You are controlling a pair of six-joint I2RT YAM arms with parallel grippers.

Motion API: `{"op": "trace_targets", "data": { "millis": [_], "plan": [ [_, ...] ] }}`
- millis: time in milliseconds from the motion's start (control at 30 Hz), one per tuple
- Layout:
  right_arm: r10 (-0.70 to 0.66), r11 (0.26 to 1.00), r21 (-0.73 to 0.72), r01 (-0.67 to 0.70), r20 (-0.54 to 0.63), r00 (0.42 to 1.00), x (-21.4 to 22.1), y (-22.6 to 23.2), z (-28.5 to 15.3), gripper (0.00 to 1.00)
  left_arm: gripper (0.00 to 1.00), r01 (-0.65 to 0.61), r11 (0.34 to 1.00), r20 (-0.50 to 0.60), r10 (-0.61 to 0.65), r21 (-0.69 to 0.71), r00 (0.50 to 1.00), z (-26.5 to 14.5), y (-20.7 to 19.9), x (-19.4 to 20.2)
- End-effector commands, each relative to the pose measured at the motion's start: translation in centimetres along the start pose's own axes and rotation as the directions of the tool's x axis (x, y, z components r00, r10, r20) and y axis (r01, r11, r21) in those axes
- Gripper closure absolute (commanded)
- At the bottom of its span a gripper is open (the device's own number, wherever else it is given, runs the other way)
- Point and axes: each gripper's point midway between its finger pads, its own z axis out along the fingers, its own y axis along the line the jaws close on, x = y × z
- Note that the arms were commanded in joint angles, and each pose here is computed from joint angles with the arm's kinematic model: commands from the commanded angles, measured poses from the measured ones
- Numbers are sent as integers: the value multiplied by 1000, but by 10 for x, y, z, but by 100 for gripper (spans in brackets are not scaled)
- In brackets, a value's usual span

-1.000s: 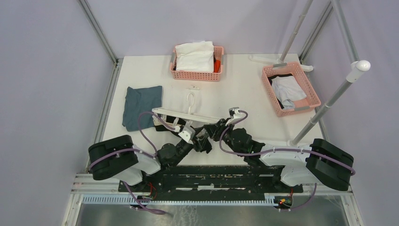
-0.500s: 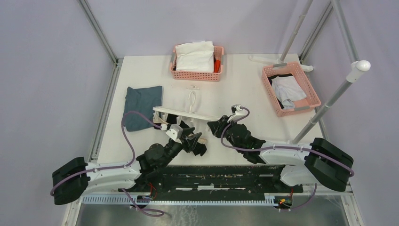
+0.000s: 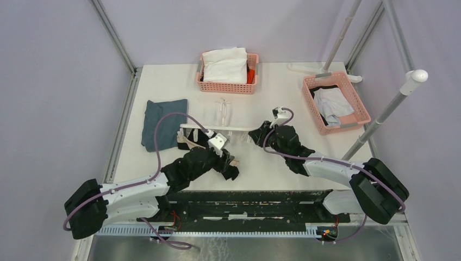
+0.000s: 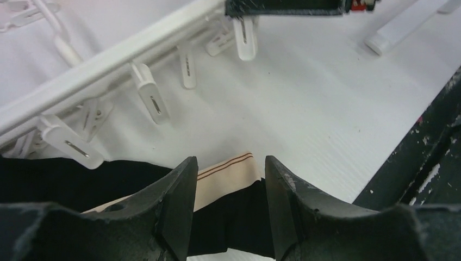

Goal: Clip the underwear to the hanger
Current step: Clamp the underwear onto the hanger.

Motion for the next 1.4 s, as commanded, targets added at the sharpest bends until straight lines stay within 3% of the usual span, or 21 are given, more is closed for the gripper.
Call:
{"op": "trace_targets", "data": {
  "millis": [0,200,300,400,500,667,800,900,1133,1233,1367],
  "plan": [
    [-117,988,-101,119,29,993,-41,16,8,100,44,-110,988,-32,114,106,993,19,-16,-12],
    [-173,976,-144,163,-56,983,-47,7,11,100,47,-239,948,-99,264,211,959,41,-21,-9],
    [-164,977,-156,148,-96,982,-37,6,8,99,47,-309,895,-84,352,322,932,40,-35,-23],
    [-128,979,-172,106,-123,984,-27,6,3,98,43,-383,801,-82,468,460,880,27,-50,-29],
    [-89,982,-179,65,-128,988,-23,7,-1,98,38,-398,718,-155,570,570,807,10,-50,-14],
    [-45,982,-186,19,-133,990,-19,11,-8,98,33,-370,649,-260,665,665,700,3,-41,22],
    [-41,983,-185,14,-143,989,-7,12,-11,97,33,-371,625,-294,706,687,644,7,-27,41],
    [-38,981,-191,8,-153,988,1,14,-13,96,33,-407,600,-257,727,689,637,14,-18,39],
    [-60,978,-206,25,-167,984,10,21,-15,95,34,-445,603,-183,706,662,684,36,6,18],
    [-66,979,-203,32,-164,984,9,21,-16,94,33,-403,599,-200,695,692,691,38,5,27],
    [-75,979,-202,41,-164,984,8,21,-17,93,33,-369,606,-263,706,704,658,44,14,50]
  ]
}}
